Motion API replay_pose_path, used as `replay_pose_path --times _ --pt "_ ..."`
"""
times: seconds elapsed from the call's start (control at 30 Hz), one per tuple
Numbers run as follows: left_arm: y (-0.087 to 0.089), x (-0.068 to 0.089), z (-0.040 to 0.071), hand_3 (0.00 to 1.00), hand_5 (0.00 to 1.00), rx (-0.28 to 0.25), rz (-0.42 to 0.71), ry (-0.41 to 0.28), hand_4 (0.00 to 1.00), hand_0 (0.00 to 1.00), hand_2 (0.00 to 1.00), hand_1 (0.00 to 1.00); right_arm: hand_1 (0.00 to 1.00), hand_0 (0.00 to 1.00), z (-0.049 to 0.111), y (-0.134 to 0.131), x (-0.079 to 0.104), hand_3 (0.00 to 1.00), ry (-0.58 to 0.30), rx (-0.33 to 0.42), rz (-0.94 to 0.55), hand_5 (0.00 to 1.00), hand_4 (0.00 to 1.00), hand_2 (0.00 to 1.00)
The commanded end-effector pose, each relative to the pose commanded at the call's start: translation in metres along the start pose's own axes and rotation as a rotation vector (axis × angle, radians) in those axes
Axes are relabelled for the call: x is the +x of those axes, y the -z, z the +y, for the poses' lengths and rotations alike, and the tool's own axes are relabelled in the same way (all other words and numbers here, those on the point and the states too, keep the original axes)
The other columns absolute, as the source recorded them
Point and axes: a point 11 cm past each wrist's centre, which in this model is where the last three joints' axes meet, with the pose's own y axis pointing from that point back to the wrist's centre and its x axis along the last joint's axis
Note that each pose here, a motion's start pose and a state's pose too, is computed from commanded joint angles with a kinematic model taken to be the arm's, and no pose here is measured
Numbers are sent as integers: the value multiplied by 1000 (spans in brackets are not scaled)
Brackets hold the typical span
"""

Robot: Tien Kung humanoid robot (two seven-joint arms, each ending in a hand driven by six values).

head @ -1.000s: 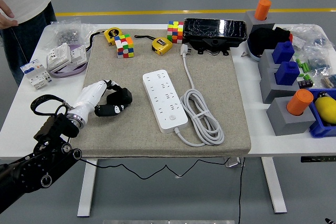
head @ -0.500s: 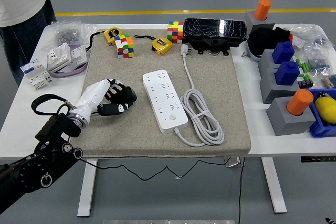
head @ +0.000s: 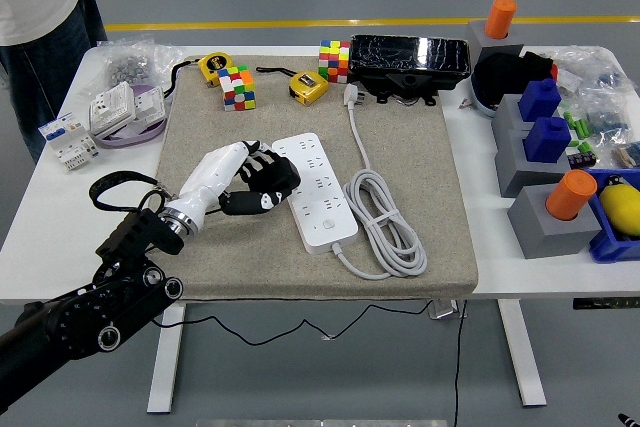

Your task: Put the plug near the board,insert it into the board,press the button,pull the plug out

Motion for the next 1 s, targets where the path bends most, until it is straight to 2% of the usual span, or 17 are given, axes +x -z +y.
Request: replay_pose_path --times 0.4,1.0 --pt "-5 -5 -9 484 64 6 -35 8 528 370 372 356 639 526 0 0 2 552 -3 -1 10 412 889 627" --pt "0 -8 -9 483 68 16 -71 4 528 368 370 355 639 524 0 -3 1 551 -2 -6 5 412 888 625"
